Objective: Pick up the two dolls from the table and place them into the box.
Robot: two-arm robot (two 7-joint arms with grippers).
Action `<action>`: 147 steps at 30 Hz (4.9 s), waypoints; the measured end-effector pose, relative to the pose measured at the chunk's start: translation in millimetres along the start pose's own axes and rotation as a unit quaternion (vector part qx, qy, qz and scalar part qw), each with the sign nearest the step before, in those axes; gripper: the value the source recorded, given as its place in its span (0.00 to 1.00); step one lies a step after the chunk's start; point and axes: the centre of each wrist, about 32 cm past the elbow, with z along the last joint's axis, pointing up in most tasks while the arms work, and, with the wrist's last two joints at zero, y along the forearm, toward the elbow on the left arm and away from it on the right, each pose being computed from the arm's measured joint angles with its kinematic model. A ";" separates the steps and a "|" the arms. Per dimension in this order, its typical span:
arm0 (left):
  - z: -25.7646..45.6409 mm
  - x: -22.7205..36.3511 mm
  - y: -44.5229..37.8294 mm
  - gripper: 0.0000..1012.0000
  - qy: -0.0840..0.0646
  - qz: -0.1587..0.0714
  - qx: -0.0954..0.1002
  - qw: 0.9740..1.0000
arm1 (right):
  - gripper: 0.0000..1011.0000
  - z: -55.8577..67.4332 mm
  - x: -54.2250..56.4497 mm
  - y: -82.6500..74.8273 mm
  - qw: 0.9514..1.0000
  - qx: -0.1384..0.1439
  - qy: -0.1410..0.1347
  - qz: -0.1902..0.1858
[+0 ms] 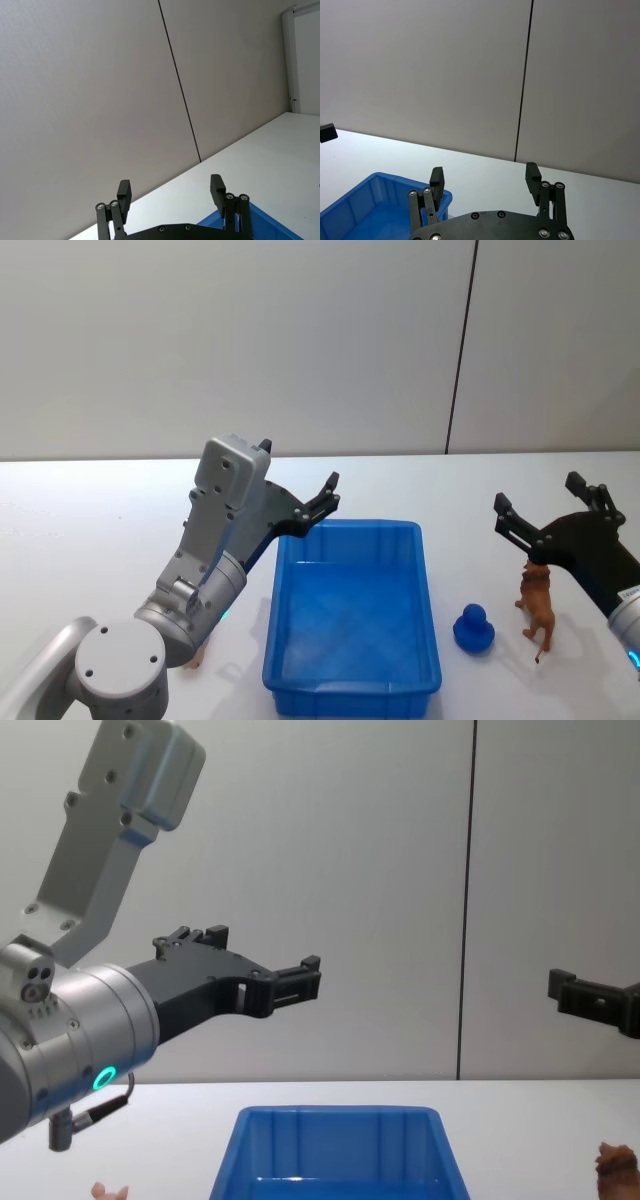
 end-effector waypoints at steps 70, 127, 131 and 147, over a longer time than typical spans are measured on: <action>0.0 0.0 0.0 0.99 0.000 0.000 0.000 1.000 | 0.99 -19.8 3.6 -52.9 0.992 -0.102 -0.055 -0.059; 0.0 0.0 0.0 0.99 0.000 0.000 0.000 1.000 | 0.61 -84.2 -20.2 36.0 0.962 -0.254 -0.025 -0.097; 0.0 0.0 0.0 0.99 0.000 0.000 0.000 1.000 | 0.49 -85.0 -20.9 37.1 0.962 -0.256 -0.024 -0.098; 0.0 0.0 0.0 0.99 0.000 0.000 0.000 1.000 | 0.27 -84.2 -21.2 38.4 0.965 -0.239 -0.026 -0.103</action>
